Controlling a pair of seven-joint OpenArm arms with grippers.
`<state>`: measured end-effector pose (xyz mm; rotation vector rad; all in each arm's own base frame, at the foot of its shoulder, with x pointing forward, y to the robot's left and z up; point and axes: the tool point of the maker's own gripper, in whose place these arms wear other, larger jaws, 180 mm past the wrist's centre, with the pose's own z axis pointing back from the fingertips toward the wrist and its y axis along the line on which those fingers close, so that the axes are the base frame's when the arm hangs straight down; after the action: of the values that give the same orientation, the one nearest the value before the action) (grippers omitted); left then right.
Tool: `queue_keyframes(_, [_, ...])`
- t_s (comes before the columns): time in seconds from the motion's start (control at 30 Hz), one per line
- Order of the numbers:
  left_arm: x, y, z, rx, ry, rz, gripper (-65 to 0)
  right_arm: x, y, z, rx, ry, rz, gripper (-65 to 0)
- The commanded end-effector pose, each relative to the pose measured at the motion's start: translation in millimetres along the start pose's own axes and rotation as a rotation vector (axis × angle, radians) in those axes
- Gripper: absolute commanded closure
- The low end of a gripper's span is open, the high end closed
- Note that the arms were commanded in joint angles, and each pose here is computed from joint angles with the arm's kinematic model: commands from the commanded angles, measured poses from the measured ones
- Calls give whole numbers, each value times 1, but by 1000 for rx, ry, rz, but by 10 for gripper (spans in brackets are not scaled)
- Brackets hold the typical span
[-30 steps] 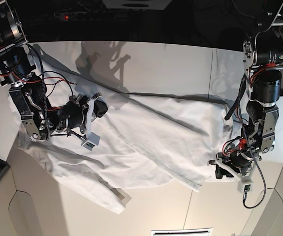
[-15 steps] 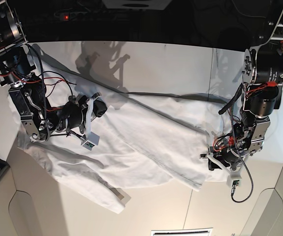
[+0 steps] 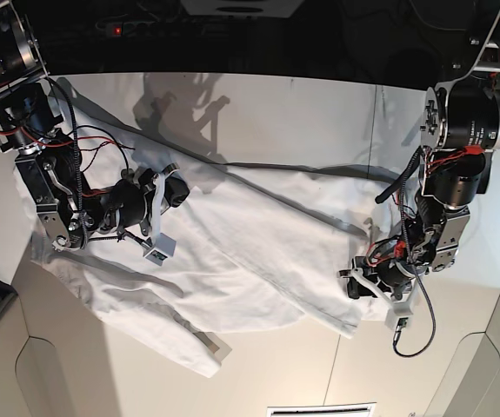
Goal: Layout the t-shirt on the table in an organized manner, then fold the t-shirt properly
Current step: 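Lower the left gripper onto the shirt hem and grasp it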
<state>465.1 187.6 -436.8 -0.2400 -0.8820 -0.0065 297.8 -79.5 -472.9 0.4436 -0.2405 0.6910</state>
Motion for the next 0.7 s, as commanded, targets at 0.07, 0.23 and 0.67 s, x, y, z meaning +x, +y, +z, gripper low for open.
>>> queue_keyframes(0.07, [32,-1,2,-23,-72,3,-182,-19,-15,5,-61,96,13,0])
queue_keyframes(0.23, [45,-22,8,-169,-114,18,-8,-15,-16,5,-69,80,0,0])
queue_keyframes(0.67, [84,-25,35,-290,-165,-16,0,52,-20,46,-74,-189,-24,0])
